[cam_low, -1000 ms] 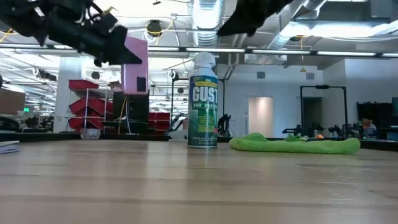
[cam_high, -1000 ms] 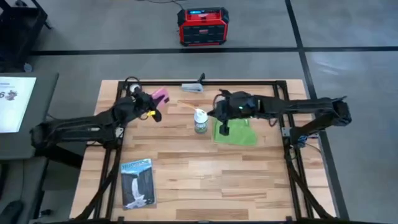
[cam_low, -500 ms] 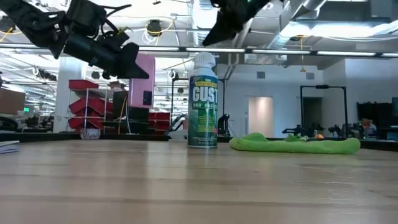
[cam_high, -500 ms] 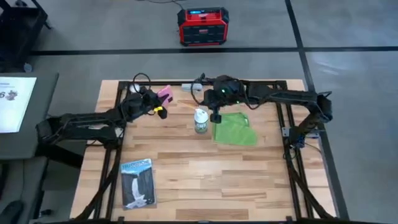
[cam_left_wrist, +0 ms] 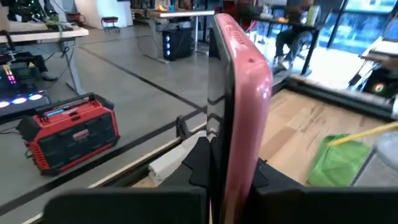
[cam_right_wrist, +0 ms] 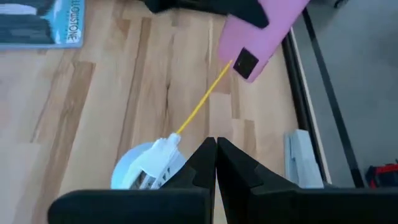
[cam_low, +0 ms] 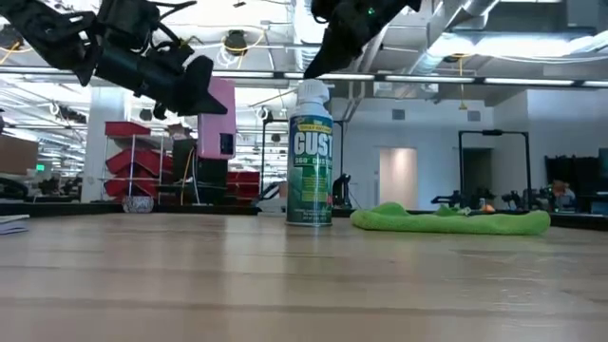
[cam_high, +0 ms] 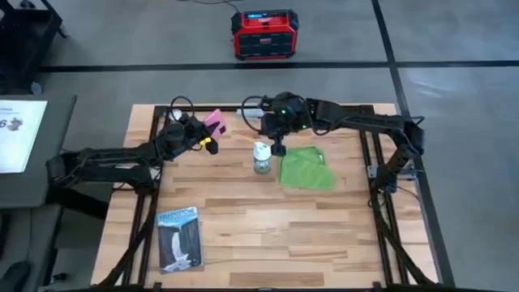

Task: Apply microfiber cloth
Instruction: Spray the pink cellphone using the spray bottle

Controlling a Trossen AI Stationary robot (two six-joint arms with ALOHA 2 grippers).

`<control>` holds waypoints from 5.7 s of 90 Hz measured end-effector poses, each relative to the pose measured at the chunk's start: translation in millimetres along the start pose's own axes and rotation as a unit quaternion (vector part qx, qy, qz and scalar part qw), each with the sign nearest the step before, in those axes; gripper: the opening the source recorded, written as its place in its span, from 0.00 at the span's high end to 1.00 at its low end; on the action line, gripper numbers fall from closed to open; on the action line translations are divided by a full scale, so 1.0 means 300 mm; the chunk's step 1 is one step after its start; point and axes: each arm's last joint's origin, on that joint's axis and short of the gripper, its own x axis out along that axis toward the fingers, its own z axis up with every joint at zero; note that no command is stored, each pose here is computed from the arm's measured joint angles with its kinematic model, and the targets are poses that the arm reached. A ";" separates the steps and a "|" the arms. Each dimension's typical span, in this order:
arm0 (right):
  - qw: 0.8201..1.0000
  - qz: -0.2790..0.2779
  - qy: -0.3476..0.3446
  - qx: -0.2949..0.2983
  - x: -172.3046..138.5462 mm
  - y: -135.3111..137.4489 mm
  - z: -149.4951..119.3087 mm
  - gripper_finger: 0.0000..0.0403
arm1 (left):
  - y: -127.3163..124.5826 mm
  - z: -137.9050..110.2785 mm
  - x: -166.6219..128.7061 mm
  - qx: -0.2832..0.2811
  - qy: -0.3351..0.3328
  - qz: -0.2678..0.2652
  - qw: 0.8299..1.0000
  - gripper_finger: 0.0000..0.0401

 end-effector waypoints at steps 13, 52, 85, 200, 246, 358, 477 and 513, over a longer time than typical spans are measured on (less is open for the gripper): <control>1.000 0.009 -0.003 0.000 -0.001 -0.004 -0.002 1.00 | -0.016 0.003 -0.010 -0.004 -0.006 0.000 1.000 0.99; 1.000 0.029 -0.010 -0.006 0.022 0.022 0.005 1.00 | -0.059 -0.007 -0.036 0.000 0.001 0.004 1.000 0.99; 0.999 0.037 -0.012 -0.009 0.027 0.040 0.012 1.00 | -0.071 -0.013 -0.044 -0.002 0.003 0.015 1.000 0.99; 0.998 0.059 0.025 -0.024 0.068 0.027 0.038 1.00 | -0.085 -0.015 -0.050 -0.003 0.005 0.004 1.000 0.99; 0.996 0.070 0.054 -0.024 0.028 0.025 0.051 1.00 | -0.076 -0.021 -0.047 -0.002 0.014 0.013 1.000 0.99; 0.995 0.075 0.064 -0.029 0.062 0.028 0.040 1.00 | -0.103 0.034 0.025 0.034 0.025 0.027 0.999 0.99; 0.992 0.100 0.078 -0.011 0.089 0.012 0.010 1.00 | -0.102 0.030 0.025 0.029 0.032 0.028 0.999 0.99; 0.991 0.104 0.082 -0.009 0.109 0.019 -0.013 1.00 | -0.102 0.030 0.024 0.026 0.032 0.028 0.999 0.99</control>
